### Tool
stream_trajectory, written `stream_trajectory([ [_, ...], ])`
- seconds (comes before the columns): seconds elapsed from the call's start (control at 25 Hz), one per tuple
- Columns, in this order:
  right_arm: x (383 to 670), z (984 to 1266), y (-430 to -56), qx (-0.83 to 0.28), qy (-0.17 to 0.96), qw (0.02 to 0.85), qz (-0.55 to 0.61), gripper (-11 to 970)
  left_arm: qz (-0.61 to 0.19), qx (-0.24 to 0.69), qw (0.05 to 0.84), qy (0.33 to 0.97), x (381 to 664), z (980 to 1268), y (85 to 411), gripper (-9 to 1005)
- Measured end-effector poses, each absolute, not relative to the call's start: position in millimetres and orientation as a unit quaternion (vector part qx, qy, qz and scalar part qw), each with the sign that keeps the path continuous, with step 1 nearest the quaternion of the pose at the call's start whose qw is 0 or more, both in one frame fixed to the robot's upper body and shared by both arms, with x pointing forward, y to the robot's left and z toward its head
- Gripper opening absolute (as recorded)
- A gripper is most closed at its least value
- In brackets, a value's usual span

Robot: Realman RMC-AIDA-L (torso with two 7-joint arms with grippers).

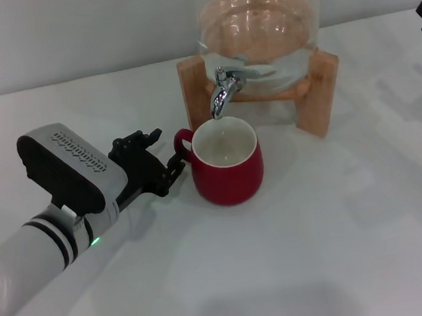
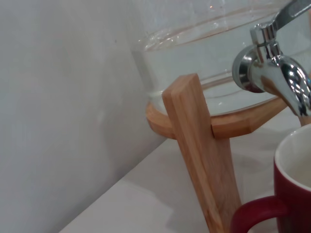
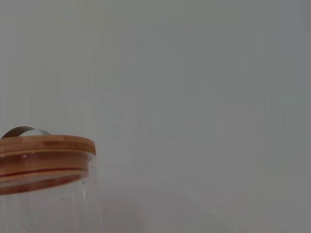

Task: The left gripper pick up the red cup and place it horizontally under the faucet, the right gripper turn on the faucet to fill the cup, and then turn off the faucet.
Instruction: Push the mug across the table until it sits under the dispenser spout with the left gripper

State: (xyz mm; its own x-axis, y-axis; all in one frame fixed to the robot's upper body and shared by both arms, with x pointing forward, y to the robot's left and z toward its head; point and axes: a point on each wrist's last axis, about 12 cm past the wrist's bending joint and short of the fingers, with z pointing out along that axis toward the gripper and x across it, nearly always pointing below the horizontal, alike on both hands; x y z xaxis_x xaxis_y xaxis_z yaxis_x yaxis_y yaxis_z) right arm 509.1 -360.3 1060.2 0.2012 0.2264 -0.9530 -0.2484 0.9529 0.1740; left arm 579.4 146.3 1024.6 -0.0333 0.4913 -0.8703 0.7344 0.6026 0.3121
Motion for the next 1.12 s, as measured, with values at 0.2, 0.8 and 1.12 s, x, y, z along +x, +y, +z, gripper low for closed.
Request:
stream_trajectory([
  [0.2,507.9,1059.4,-361.0,-0.008,0.614,0.774,0.152,868,-0.112,0.430,0.544,0.712,578.0,1023.3,147.0,490],
  [0.8,507.4,1059.4,-360.9,-0.008,0.614,0.775,0.153,868,-0.110,0.422,0.548,0.714,572.2,1020.2,150.7,490],
  [1.12,506.7,1059.0,-360.9,-0.008,0.614,0.775,0.153,868,-0.108,0.413,0.549,0.719,570.9,1018.6,155.2,490],
])
